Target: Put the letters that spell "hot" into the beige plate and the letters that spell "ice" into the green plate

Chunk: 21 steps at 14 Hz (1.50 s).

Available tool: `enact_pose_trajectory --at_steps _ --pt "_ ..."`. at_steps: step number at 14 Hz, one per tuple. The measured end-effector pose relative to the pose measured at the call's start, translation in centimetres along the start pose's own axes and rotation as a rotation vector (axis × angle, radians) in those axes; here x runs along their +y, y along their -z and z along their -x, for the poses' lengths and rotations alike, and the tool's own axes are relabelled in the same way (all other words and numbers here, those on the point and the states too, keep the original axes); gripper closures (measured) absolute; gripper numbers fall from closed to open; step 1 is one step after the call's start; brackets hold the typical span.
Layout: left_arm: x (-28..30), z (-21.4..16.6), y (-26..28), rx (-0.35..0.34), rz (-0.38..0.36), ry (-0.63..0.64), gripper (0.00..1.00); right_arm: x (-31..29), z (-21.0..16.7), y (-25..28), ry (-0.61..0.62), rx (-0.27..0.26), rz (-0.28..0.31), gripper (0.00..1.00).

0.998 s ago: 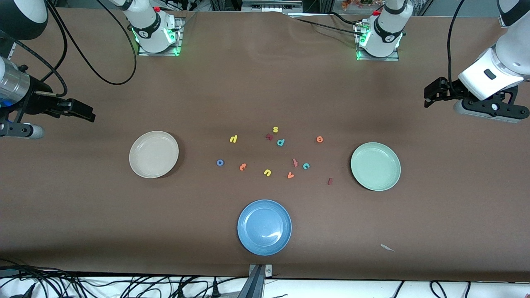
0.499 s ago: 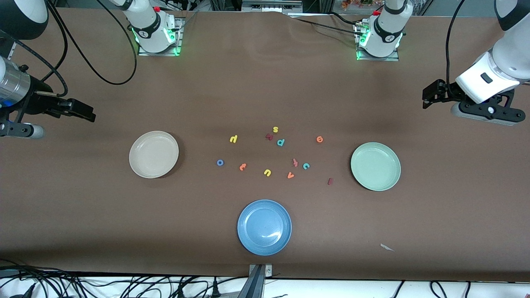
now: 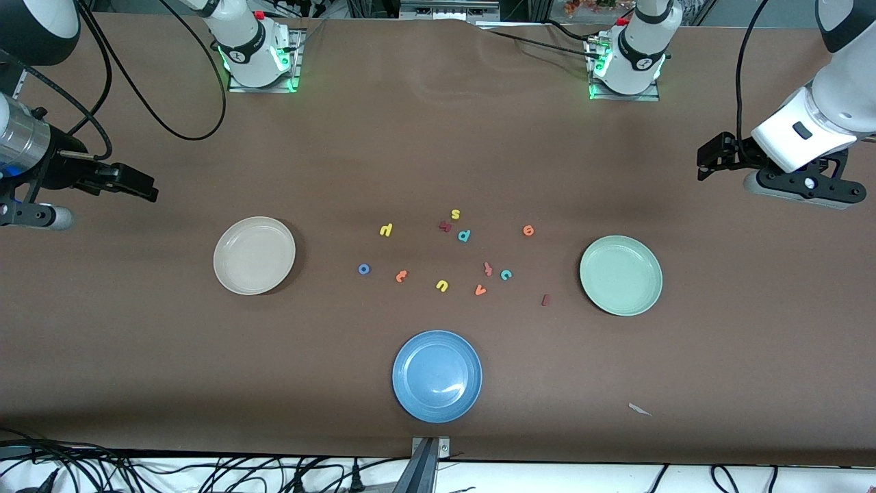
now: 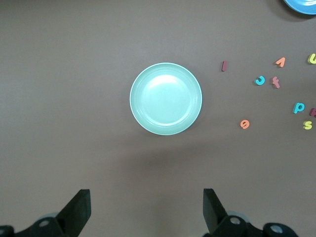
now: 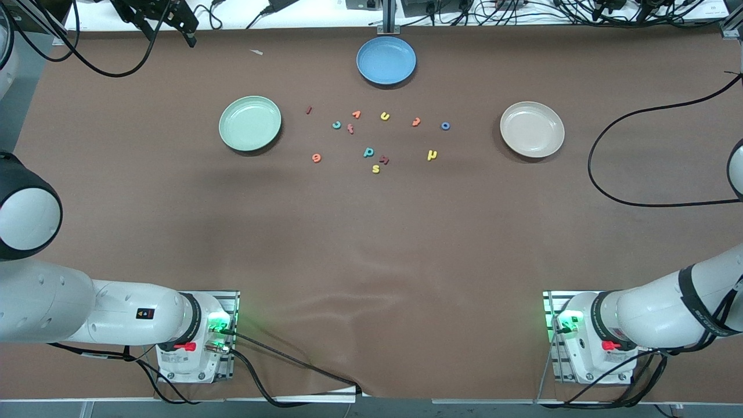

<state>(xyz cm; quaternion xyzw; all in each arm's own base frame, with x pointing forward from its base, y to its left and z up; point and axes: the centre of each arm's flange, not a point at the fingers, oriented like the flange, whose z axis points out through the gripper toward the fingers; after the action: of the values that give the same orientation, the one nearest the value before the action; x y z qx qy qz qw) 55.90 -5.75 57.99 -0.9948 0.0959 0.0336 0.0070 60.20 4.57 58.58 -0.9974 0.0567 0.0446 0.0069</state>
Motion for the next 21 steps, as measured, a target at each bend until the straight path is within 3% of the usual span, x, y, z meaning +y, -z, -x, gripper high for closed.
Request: enact_pose_trajectory --at_steps 21 --pt "0.14 -0.52 -1.01 -0.017 0.002 -0.004 0.00 -0.09 -0.26 -0.74 0.000 -0.003 0.001 0.00"
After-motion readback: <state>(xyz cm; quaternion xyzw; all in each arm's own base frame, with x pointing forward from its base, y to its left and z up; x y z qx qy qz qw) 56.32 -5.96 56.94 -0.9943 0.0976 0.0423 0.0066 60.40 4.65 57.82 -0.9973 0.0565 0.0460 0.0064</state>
